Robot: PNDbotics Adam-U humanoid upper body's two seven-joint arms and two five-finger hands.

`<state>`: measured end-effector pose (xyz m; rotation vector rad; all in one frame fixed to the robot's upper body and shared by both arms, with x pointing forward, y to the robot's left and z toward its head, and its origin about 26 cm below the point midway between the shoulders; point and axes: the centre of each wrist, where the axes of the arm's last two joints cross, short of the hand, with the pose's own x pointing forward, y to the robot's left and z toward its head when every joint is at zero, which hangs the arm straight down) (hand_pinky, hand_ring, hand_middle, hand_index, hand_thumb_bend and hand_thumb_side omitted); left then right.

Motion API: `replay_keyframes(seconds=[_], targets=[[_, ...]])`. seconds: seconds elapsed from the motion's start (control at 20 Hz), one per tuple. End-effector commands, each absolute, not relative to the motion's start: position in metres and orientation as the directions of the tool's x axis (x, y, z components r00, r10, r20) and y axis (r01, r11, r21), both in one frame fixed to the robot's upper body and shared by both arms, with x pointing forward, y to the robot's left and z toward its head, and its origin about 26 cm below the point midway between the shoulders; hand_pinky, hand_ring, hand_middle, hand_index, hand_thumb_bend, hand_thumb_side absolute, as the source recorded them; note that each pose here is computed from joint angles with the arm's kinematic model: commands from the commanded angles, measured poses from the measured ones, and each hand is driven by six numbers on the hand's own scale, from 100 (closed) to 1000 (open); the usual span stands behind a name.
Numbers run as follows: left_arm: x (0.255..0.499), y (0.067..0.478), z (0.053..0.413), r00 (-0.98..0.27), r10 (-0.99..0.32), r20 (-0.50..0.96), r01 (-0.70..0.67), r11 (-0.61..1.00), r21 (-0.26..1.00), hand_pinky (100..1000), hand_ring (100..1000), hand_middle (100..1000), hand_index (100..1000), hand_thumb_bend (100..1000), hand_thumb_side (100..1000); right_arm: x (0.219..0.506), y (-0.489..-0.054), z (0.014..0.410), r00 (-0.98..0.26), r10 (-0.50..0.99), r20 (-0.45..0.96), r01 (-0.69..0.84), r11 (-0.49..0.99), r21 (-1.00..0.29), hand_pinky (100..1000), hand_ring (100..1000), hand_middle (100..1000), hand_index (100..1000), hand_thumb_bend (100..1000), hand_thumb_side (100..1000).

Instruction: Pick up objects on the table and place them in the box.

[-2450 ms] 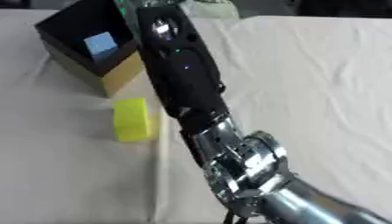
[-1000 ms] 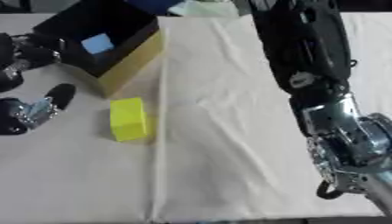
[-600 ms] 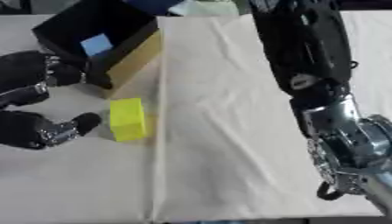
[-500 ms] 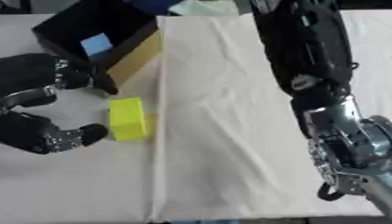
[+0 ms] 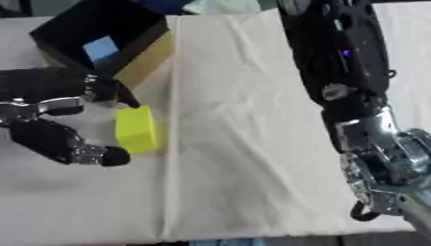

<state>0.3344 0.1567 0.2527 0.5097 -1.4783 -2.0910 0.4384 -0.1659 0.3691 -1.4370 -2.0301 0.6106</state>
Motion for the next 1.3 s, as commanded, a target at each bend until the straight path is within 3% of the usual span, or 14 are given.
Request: replay_keyframes(seconds=[0.05, 0.6, 1.3], targets=[[0.349, 0.158, 0.255, -0.78, -0.626, -0.031, 0.188, -0.281, 0.941, 843, 858, 855, 919, 575, 1000, 0.431, -0.166, 0.383, -0.271, 0.945, 0.185, 0.713, 0.326, -0.62, 874, 916, 734, 879, 100, 1000], [0.388, 0.172, 0.234, -0.702, -0.705, -0.097, 0.198, -0.324, 0.925, 850, 876, 892, 953, 617, 1000, 0.427, -0.166, 0.385, -0.279, 0.939, 0.198, 0.719, 0.342, -0.605, 874, 914, 731, 877, 100, 1000], [0.403, 0.179, 0.22, -0.683, -0.709, -0.179, 0.166, -0.389, 0.906, 847, 884, 903, 970, 703, 1000, 0.426, -0.168, 0.385, -0.289, 0.932, 0.22, 0.714, 0.363, -0.598, 875, 915, 730, 878, 100, 1000]])
